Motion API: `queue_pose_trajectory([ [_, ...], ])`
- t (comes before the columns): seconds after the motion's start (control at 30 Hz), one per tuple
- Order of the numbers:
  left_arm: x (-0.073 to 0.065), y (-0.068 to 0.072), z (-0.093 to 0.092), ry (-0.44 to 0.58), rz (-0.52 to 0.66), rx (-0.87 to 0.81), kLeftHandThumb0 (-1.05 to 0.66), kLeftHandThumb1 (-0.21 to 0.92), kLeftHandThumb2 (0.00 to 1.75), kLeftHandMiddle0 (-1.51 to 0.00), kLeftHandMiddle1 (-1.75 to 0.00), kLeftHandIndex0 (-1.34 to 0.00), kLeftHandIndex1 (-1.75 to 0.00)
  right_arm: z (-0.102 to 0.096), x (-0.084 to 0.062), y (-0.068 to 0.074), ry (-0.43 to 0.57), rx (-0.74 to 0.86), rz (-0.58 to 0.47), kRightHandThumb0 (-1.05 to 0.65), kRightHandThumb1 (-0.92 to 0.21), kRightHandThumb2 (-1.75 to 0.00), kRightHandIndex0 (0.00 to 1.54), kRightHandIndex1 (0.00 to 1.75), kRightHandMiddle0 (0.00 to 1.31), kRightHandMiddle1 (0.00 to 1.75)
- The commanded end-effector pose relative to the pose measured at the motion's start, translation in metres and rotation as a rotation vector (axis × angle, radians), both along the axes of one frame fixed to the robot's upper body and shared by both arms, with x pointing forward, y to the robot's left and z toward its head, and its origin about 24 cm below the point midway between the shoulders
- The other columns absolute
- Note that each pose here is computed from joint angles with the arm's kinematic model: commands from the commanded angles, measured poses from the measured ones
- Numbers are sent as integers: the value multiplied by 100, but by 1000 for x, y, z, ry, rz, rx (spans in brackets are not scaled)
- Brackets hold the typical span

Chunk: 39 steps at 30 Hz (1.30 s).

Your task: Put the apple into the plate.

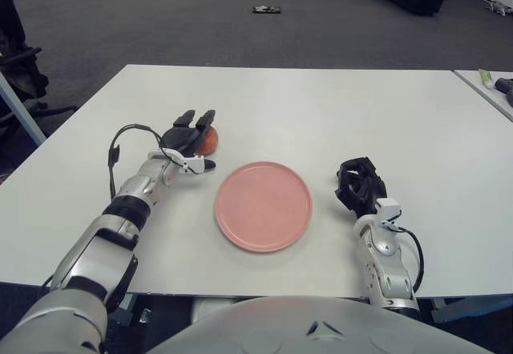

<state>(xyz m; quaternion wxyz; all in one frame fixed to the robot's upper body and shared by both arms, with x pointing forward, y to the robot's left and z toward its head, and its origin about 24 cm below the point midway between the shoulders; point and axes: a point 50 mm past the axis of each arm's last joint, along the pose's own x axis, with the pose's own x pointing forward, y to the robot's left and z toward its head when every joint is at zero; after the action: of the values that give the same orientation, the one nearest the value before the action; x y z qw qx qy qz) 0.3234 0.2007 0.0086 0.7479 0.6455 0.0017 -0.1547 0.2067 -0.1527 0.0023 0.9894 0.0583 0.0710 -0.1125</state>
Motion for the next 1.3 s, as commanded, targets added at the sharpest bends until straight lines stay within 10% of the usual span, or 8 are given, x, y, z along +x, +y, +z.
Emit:
queue_pose_trajectory([
  [0.0, -5, 4, -13, 68, 15, 30, -105, 75, 40, 0, 0, 0, 0, -5, 0, 1, 29, 14, -13, -38, -68, -86, 51, 143, 34, 175],
  [0.93, 1, 8, -23, 165, 103, -11, -102, 86, 40, -1, 0, -2, -1, -5, -2, 0, 25, 20, -21, -38, -67, -88, 51, 144, 34, 175],
  [1.27, 3, 6, -22, 174, 106, -33, -95, 77, 52, 0, -32, 0, -54, -5, -3, -2, 29, 26, -24, -38, -67, -88, 52, 145, 35, 175],
])
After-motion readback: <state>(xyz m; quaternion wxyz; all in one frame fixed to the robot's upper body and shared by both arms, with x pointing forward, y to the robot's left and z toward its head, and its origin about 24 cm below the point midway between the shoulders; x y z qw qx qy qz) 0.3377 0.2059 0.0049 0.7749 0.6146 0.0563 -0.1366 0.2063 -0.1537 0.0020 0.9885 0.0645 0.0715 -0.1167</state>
